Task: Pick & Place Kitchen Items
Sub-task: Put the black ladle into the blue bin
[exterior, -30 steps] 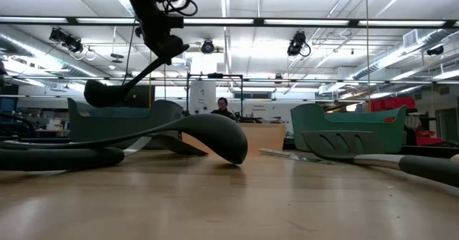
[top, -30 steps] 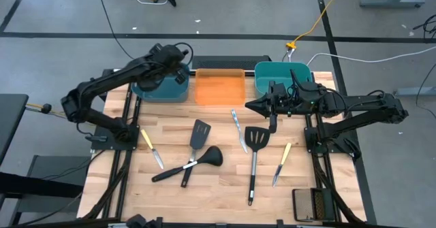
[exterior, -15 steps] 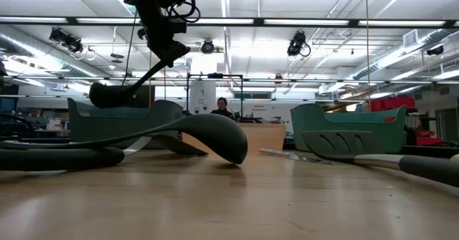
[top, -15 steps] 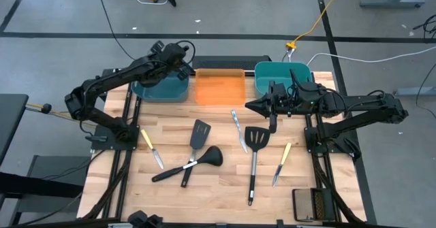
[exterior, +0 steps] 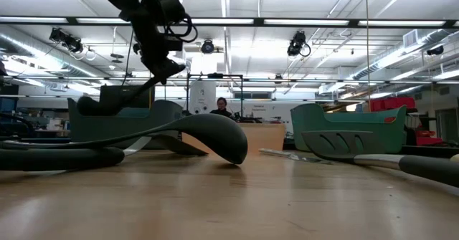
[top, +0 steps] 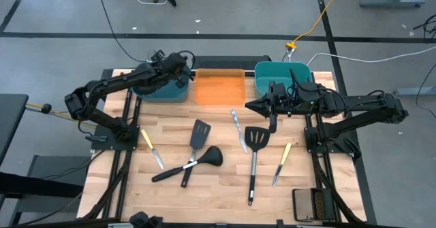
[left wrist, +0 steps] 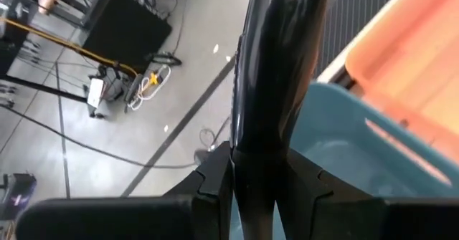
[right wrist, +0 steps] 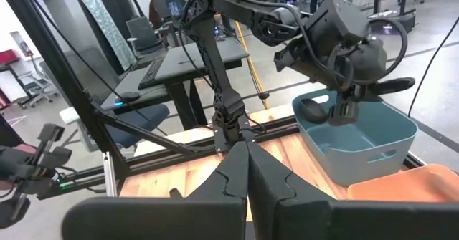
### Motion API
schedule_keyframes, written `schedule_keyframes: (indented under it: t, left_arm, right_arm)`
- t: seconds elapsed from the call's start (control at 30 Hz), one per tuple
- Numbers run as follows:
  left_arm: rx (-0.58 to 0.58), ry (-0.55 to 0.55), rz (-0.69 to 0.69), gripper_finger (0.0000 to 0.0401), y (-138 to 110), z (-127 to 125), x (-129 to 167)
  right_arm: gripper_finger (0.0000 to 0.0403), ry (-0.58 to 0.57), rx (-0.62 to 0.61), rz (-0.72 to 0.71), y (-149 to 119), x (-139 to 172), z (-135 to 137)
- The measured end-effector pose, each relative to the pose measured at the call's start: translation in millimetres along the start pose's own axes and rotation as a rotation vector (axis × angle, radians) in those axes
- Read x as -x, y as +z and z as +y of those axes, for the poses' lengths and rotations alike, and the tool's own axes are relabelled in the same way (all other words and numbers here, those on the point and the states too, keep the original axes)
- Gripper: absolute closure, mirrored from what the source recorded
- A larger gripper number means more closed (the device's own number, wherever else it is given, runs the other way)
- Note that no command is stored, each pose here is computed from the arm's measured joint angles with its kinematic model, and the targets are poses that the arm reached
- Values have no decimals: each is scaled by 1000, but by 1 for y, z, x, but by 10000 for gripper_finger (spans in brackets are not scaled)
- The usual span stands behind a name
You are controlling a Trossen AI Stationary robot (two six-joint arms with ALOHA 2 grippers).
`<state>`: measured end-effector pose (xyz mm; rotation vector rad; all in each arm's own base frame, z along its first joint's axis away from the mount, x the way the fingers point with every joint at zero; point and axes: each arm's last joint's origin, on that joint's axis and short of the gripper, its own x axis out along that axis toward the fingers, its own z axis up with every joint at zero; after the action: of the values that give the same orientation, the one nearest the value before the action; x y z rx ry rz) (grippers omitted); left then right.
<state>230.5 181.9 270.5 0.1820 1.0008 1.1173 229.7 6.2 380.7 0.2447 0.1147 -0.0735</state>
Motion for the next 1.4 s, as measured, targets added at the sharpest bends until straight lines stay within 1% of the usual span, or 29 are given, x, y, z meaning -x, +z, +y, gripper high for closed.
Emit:
schedule_keyframes:
  t: [0.2, 0.33, 0.5, 0.53, 0.83, 0.9, 1.0, 1.2, 1.4]
  left_arm:
    - [42, 14, -44, 319, 5, 2, -1]
    - [52, 32, -41, 319, 5, 5, -2]
    - [149, 41, -42, 319, 5, 12, -7]
    - [152, 44, -41, 319, 4, 13, -8]
    - [154, 34, -39, 319, 4, 15, -10]
    - [168, 29, -45, 319, 4, 15, -11]
    - [178, 27, -44, 319, -4, 9, -16]
    - [118, 29, -6, 319, -19, 0, -24]
    - [127, 28, -13, 319, -19, -1, -24]
  right_arm:
    - [399, -1, -11, 4, 0, 0, 0]
    - [399, -1, -11, 5, -1, 0, 0]
    - [399, -1, -11, 5, -1, 0, 0]
    - [399, -1, -11, 5, -1, 0, 0]
    - [399, -2, -11, 5, 0, 0, 0]
    - [399, -2, -11, 5, -1, 0, 0]
    - [399, -1, -11, 5, -1, 0, 0]
    - [399, -1, -11, 5, 0, 0, 0]
    - [399, -1, -14, 5, 0, 0, 0]
